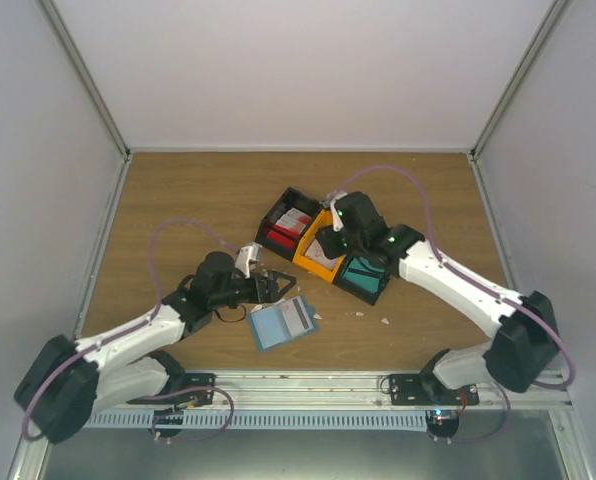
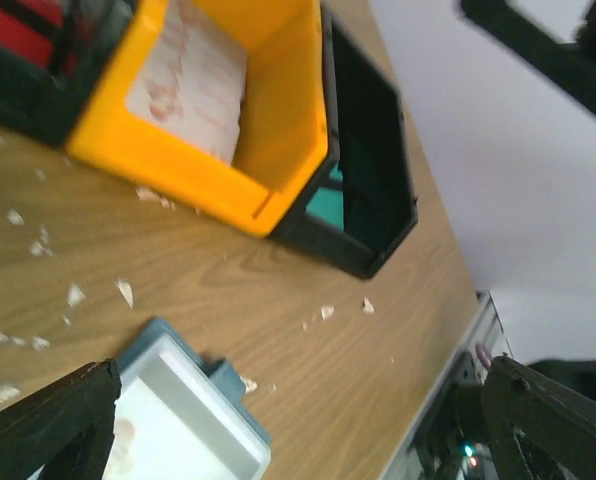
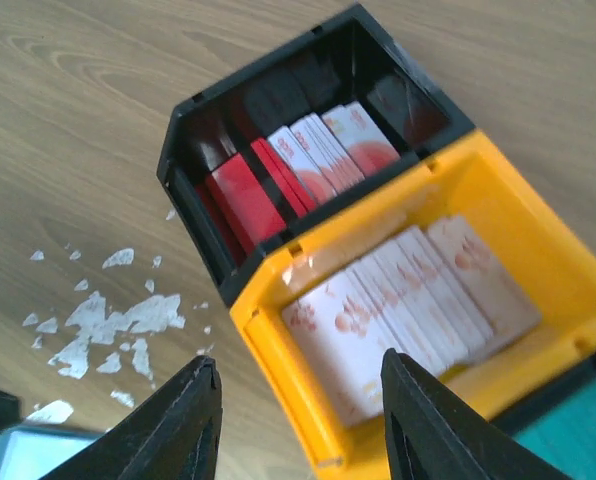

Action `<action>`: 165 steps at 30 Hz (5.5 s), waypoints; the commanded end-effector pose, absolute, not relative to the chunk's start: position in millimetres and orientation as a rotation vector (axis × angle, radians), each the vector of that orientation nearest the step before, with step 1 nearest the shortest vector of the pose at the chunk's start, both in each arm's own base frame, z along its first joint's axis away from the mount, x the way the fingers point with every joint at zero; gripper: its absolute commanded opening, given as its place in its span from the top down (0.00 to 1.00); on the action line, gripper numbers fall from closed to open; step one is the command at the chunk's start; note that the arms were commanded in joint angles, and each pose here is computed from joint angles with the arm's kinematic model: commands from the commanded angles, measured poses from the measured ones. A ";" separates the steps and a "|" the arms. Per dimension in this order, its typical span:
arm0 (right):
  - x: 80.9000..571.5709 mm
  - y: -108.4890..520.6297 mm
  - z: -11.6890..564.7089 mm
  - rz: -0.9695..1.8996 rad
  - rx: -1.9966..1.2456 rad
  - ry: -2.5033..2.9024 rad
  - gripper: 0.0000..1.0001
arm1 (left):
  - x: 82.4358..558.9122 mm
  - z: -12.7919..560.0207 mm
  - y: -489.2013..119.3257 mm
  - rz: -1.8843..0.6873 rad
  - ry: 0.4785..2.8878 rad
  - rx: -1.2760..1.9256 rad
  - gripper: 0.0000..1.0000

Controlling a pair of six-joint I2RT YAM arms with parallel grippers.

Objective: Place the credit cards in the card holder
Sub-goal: Pick up the credit card from the storage box.

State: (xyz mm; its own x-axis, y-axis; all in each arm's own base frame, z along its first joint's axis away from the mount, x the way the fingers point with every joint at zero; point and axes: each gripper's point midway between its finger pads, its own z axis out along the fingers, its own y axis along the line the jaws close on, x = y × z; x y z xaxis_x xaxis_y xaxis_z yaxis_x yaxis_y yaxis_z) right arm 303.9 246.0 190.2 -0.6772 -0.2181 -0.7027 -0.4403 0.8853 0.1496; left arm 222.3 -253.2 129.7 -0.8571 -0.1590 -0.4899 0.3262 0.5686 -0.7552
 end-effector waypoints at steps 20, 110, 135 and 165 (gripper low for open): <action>379.1 252.0 85.1 0.114 -0.985 2.583 0.58 | 281.7 109.3 -246.8 -1.009 2.331 -0.024 0.34; 312.7 281.5 81.9 0.639 -1.167 2.581 0.77 | 316.8 47.0 -305.7 -1.070 2.487 0.025 0.73; 329.8 275.8 56.4 0.498 -1.121 2.635 0.59 | 319.5 46.1 -298.0 -1.037 2.485 -0.027 0.76; 316.9 279.4 75.7 0.569 -1.120 2.596 0.94 | 322.3 43.0 -299.4 -1.038 2.494 -0.023 0.77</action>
State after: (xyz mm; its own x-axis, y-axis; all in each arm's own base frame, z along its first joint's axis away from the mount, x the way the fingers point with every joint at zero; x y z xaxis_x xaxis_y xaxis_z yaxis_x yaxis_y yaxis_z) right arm 322.0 279.9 71.1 -0.6677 -0.6417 -0.3773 -0.7406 0.6237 0.2499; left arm 314.1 -303.6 42.1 -0.9200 -0.1583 -0.3584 0.1488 0.7050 -0.6934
